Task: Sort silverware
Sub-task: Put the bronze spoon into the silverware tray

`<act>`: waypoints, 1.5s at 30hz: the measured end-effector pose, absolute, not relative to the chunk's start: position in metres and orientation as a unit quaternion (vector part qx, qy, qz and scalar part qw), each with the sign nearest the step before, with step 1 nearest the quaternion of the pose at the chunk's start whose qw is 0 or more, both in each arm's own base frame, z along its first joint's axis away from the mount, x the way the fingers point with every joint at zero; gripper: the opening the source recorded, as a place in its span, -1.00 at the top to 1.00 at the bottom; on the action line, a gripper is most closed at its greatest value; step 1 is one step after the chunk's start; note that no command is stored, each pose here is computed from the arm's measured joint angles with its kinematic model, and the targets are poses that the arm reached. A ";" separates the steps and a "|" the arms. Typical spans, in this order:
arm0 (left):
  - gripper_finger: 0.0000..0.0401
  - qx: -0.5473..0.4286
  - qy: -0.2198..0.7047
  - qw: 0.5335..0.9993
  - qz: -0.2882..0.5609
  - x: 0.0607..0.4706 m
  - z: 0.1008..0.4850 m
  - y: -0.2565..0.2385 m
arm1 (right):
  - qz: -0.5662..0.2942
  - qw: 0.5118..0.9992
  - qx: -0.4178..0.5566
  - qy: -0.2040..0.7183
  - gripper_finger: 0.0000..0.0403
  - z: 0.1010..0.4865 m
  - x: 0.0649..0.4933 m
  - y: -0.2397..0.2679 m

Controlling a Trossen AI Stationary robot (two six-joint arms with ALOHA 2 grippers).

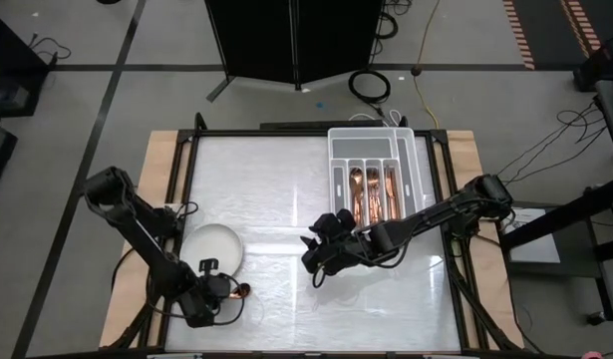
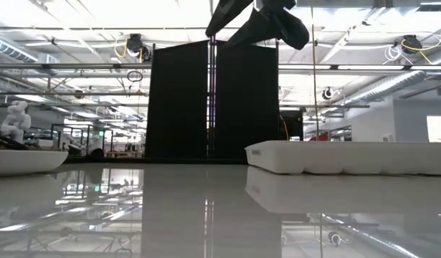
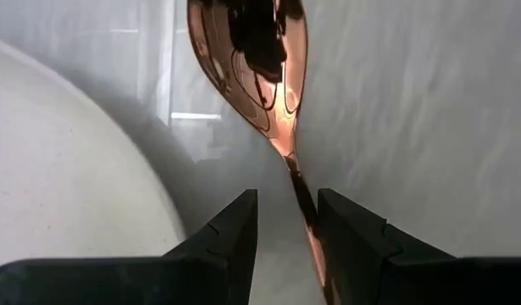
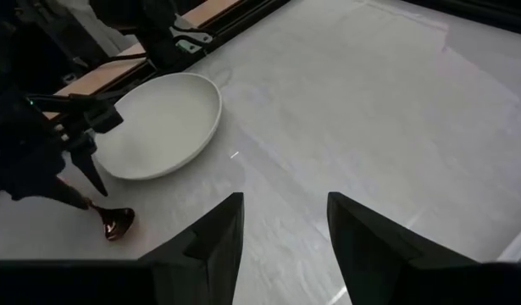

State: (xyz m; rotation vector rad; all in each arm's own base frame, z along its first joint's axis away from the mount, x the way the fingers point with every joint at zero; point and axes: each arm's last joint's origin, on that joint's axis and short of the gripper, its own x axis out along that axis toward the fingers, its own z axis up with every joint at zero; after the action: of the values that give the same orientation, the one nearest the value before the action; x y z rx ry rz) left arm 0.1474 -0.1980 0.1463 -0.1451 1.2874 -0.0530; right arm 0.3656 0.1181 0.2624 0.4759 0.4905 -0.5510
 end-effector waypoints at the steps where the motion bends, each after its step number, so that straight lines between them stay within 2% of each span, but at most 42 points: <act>1: 0.37 -0.066 0.601 0.796 -0.023 0.147 0.145 -0.198 | -0.268 0.905 0.230 0.237 0.20 0.262 0.366 0.118; 10: 0.39 -0.073 0.613 0.786 -0.015 0.149 0.136 -0.201 | -0.273 0.903 0.234 0.234 0.20 0.263 0.368 0.112; 13: 0.54 -0.075 0.613 0.786 -0.015 0.149 0.136 -0.201 | -0.277 0.903 0.235 0.231 0.20 0.263 0.369 0.109; 18: 0.92 -0.087 0.612 0.786 -0.029 0.153 0.137 -0.202 | -0.279 0.902 0.237 0.230 0.20 0.263 0.370 0.107; 23: 0.97 -0.081 0.607 0.789 -0.048 0.158 0.146 -0.201 | -0.276 0.902 0.236 0.232 0.20 0.263 0.369 0.109; 29: 0.99 -0.061 0.533 0.842 -0.051 0.167 0.172 -0.195 | -0.258 0.907 0.228 0.244 0.20 0.253 0.368 0.127; 36: 1.00 -0.016 0.374 0.927 -0.013 0.166 0.222 -0.171 | -0.234 0.921 0.194 0.245 0.20 0.235 0.364 0.166; 42: 1.00 -0.035 0.233 0.971 0.050 0.159 0.270 -0.139 | -0.224 0.952 0.130 0.163 0.20 0.232 0.374 0.191; 45: 1.00 -0.042 0.161 0.985 0.046 0.162 0.290 -0.131 | -0.198 0.969 0.095 0.118 0.20 0.236 0.389 0.190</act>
State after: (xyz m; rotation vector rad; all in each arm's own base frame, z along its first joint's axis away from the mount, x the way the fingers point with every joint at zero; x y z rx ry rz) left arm 0.1617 -0.1312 0.2900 -0.0838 0.3244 0.0917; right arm 0.3891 0.1896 0.2360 0.1926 0.2379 -0.3995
